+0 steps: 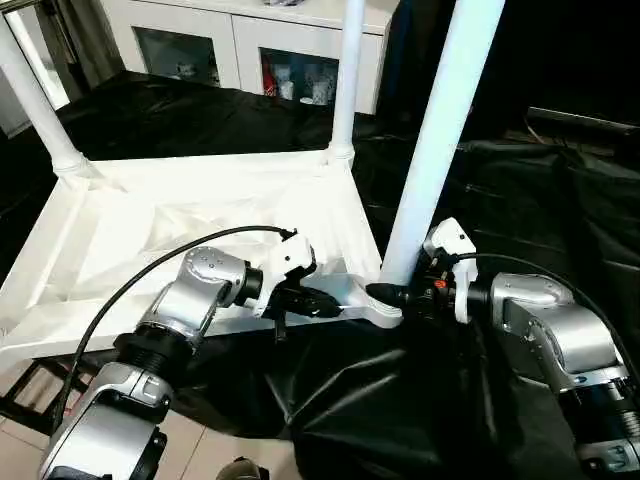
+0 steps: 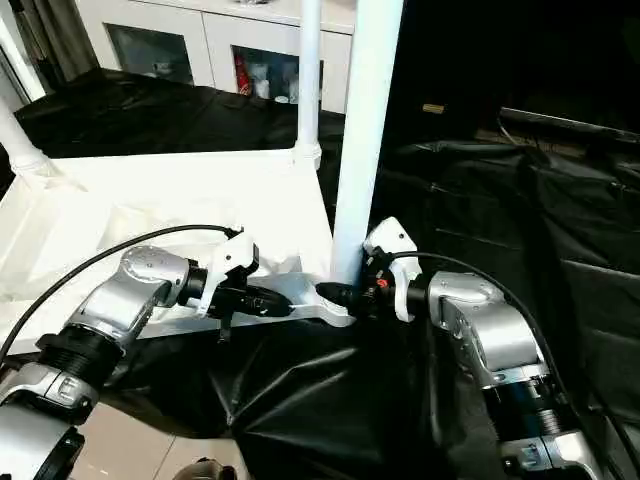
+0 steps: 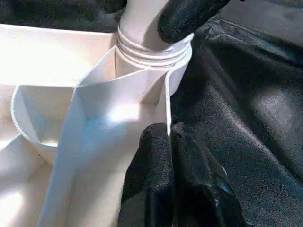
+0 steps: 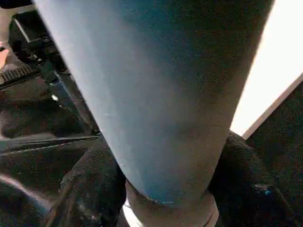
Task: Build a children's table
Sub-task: Rotate leg to tighten
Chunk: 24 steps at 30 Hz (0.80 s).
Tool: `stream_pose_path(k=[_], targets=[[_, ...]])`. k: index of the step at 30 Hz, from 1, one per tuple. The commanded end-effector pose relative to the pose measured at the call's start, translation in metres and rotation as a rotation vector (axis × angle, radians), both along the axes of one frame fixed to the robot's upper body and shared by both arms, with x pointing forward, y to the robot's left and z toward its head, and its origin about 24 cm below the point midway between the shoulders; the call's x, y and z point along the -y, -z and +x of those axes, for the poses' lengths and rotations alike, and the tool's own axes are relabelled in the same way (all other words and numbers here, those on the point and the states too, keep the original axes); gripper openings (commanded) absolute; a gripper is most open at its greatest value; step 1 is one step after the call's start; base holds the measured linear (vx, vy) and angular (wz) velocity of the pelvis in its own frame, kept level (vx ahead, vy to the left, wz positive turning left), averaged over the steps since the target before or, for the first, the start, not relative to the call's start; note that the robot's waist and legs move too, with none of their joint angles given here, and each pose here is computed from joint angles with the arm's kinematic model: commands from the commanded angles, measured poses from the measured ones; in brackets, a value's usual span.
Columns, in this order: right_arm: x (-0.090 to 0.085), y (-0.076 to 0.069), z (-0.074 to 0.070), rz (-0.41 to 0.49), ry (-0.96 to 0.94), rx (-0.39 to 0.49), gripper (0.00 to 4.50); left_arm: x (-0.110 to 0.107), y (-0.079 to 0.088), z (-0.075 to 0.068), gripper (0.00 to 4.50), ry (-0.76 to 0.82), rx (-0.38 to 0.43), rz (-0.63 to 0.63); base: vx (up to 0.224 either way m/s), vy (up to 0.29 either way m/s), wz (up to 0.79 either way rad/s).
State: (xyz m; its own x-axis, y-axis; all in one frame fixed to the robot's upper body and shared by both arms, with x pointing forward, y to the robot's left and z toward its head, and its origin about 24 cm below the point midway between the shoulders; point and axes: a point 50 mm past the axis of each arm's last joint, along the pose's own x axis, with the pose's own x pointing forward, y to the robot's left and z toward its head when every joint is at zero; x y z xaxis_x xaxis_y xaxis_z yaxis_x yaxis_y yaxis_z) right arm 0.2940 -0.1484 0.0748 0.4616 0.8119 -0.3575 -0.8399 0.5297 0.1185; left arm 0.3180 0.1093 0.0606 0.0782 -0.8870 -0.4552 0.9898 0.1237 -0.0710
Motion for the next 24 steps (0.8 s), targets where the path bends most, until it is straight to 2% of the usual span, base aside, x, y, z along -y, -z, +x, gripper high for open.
stream_pose_path(k=[1,3,4,5,8,11,13,14,15,17,22,24], targets=[[-0.017,0.01,-0.003,0.022,0.01,-0.031,2.1,0.021,-0.012,0.004,0.0,0.016,0.055,-0.058,0.0,0.0,0.0],[-0.023,0.021,0.009,0.009,0.203,-0.03,2.08,0.03,-0.015,0.016,0.0,-0.109,0.083,-0.068,0.0,0.0,0.0],[-0.023,0.021,0.009,0.009,0.203,-0.03,2.06,0.03,-0.015,0.016,0.0,-0.109,0.083,-0.068,0.0,0.0,0.0],[-0.03,0.03,0.017,-0.003,0.333,-0.048,2.04,0.039,-0.017,0.025,0.0,-0.194,0.103,-0.071,0.0,0.0,0.0],[-0.039,0.04,0.027,-0.036,0.485,-0.078,1.99,0.053,-0.02,0.033,0.0,-0.292,0.115,-0.093,0.0,0.0,0.0],[-0.049,0.043,0.036,-0.058,0.601,-0.086,1.96,0.065,-0.023,0.037,0.0,-0.351,0.117,-0.111,0.0,0.0,0.0],[-0.055,0.041,0.039,-0.055,0.617,-0.073,1.96,0.069,-0.024,0.038,0.0,-0.363,0.126,-0.11,0.0,0.0,0.0],[-0.066,0.034,0.045,0.003,0.628,-0.064,1.96,0.076,-0.023,0.038,0.0,-0.348,0.132,-0.113,0.0,0.0,0.0],[-0.068,0.032,0.046,0.013,0.627,-0.06,2.5,0.077,-0.023,0.037,0.0,-0.345,0.133,-0.111,0.0,0.0,0.0],[-0.069,0.029,0.047,0.042,0.612,-0.064,2.66,0.076,-0.021,0.036,0.0,-0.315,0.141,-0.097,0.0,0.0,0.0],[-0.062,0.026,0.047,0.029,0.538,-0.033,3.06,0.067,-0.021,0.033,0.0,-0.246,0.166,-0.095,0.0,0.0,0.0],[-0.055,0.027,0.04,-0.022,0.413,-0.018,3.11,0.058,-0.019,0.029,0.0,-0.194,0.157,-0.085,0.0,0.0,0.0]])
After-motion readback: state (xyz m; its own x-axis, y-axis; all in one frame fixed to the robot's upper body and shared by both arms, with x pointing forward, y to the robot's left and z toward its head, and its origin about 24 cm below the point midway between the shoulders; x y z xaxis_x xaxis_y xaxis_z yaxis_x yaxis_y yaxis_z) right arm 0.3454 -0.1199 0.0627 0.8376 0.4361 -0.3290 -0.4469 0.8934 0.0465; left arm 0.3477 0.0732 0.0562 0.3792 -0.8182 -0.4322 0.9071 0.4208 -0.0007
